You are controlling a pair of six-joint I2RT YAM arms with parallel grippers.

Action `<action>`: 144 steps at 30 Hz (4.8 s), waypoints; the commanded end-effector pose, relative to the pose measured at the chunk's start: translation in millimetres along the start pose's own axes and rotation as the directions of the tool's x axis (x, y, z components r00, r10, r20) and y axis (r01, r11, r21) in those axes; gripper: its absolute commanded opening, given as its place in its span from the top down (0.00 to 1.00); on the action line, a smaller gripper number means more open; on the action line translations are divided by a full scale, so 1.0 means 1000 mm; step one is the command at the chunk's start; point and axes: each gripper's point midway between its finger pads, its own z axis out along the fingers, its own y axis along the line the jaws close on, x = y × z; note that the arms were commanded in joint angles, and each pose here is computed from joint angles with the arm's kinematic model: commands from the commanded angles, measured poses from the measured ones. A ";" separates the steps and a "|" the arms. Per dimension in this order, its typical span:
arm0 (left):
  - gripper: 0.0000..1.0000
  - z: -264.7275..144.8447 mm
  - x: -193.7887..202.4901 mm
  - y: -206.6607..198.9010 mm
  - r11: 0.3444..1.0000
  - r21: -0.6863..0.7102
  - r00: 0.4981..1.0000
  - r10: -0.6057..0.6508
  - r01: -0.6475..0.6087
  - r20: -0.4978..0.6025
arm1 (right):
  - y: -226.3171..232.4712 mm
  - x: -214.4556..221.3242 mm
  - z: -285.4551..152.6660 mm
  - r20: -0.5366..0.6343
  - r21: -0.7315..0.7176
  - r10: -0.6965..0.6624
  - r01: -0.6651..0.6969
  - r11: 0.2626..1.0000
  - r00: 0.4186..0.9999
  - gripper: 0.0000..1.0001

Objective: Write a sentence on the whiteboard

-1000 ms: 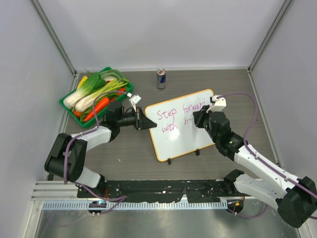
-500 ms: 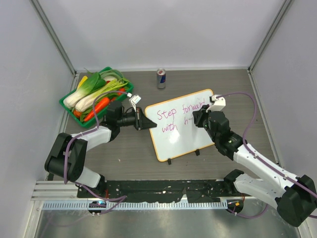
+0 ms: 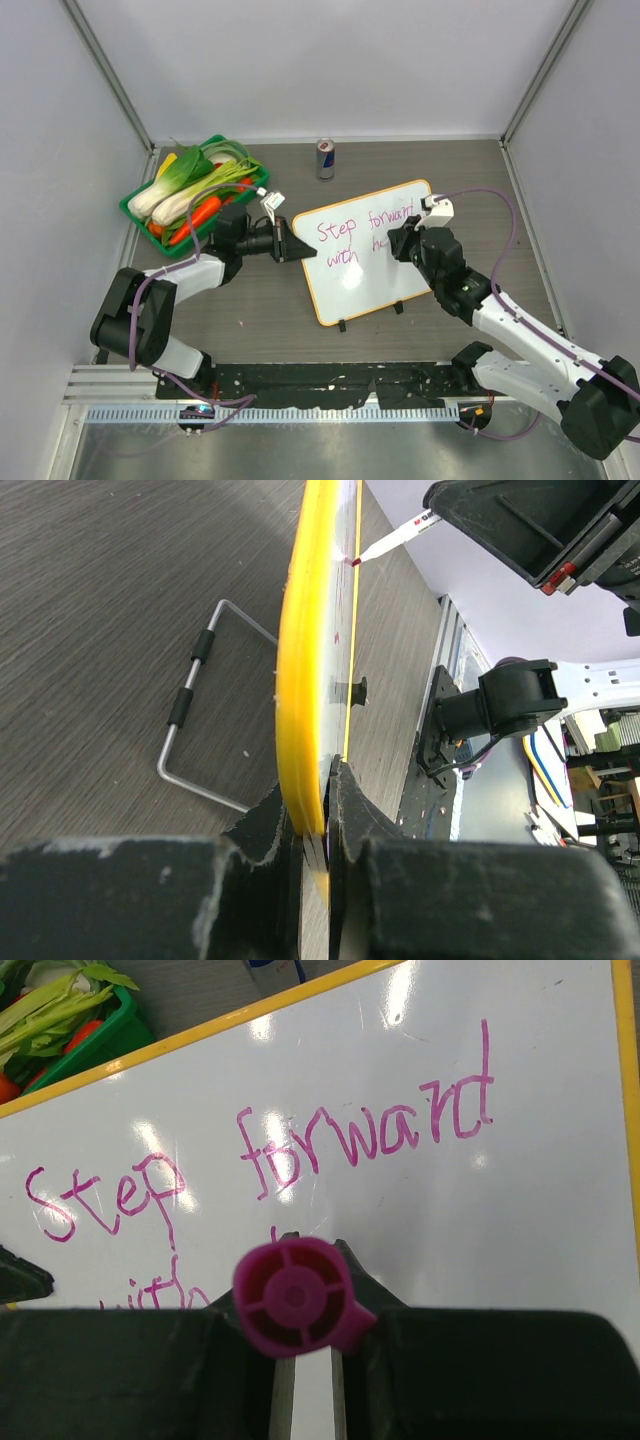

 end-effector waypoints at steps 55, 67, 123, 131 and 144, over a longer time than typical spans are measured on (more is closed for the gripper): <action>1.00 0.002 0.049 0.030 0.995 -0.087 0.991 0.030 -0.042 -0.130 | -0.002 -0.037 0.000 0.110 0.058 0.024 -0.031 0.998 0.994 0.99; 1.00 0.002 0.049 0.031 0.995 -0.087 0.991 0.032 -0.043 -0.131 | -0.010 -0.020 0.008 0.075 0.091 0.010 -0.017 0.996 0.997 0.98; 1.00 0.003 0.051 0.030 0.996 -0.084 0.990 0.031 -0.043 -0.141 | -0.005 -0.036 0.009 0.111 0.091 0.029 -0.039 0.995 0.993 0.99; 1.00 0.004 0.051 0.029 0.996 -0.081 0.989 0.033 -0.045 -0.142 | -0.018 -0.036 0.009 0.113 0.146 0.008 -0.025 0.989 0.994 0.99; 1.00 0.004 0.051 0.030 0.995 -0.086 0.989 0.032 -0.044 -0.143 | -0.029 -0.019 0.006 0.050 0.174 -0.015 0.006 0.985 0.999 0.98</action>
